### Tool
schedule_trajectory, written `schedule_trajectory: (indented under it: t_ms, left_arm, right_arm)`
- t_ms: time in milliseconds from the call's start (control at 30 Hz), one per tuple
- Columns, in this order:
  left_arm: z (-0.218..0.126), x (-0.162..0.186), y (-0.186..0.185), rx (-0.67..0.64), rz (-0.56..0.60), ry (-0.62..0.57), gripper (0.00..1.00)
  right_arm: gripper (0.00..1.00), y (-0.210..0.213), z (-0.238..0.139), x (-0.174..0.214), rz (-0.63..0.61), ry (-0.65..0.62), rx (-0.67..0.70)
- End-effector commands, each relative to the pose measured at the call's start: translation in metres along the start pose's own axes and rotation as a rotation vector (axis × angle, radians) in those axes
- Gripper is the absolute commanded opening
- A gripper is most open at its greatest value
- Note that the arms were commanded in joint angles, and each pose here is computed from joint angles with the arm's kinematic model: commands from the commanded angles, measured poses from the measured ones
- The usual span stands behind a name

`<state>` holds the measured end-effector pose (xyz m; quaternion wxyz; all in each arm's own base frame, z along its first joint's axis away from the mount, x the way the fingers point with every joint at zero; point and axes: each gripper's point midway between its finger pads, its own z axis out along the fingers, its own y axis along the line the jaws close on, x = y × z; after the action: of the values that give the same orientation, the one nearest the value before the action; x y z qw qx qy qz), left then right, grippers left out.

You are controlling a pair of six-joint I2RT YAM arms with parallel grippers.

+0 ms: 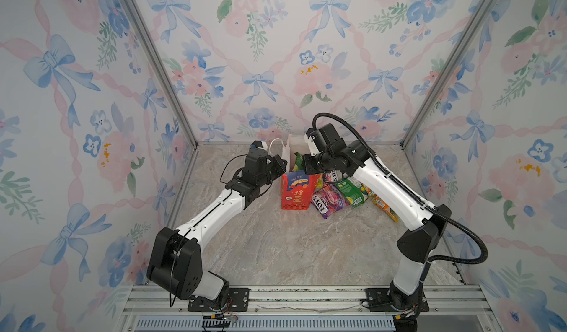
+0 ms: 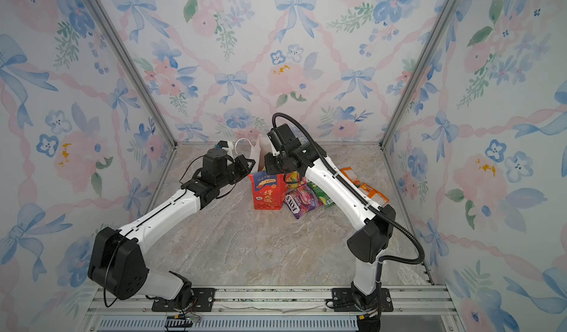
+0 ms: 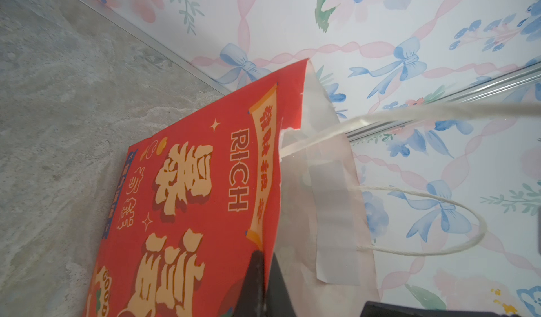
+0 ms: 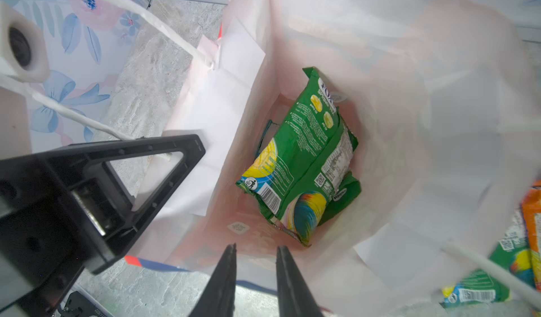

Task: Place the snacks into the paper bag
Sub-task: 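Open the right gripper and withdraw it from the paper bag toward the packets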

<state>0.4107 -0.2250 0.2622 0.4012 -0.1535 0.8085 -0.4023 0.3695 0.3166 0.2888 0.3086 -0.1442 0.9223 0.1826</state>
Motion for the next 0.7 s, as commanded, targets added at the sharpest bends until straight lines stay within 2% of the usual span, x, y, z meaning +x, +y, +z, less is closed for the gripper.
schedule_trajectory:
  t_ms: [0,200,233,400,533,667]
  left_arm:
    - [-0.007,-0.005,-0.005,0.028,-0.001,-0.019,0.00]
    - [-0.011,-0.008,-0.002,0.023,-0.004,-0.030,0.00]
    - [-0.012,-0.008,-0.003,0.026,-0.004,-0.031,0.00]
    - [-0.012,-0.009,-0.001,0.027,-0.005,-0.028,0.00]
    - [-0.012,-0.007,-0.001,0.029,-0.007,-0.022,0.00]
    - [-0.012,-0.007,0.000,0.033,-0.011,-0.026,0.00]
  right_arm:
    - [0.32,0.022,-0.038,-0.016,-0.035,-0.077,-0.116]
    - [0.41,0.030,-0.083,-0.023,-0.032,-0.148,-0.239]
    - [0.41,0.030,-0.100,-0.025,-0.036,-0.175,-0.261]
    - [0.46,0.015,-0.142,-0.018,-0.030,-0.221,-0.278]
    - [0.50,-0.018,-0.168,-0.006,0.059,-0.262,-0.279]
    - [0.55,-0.074,-0.187,0.009,0.229,-0.321,-0.233]
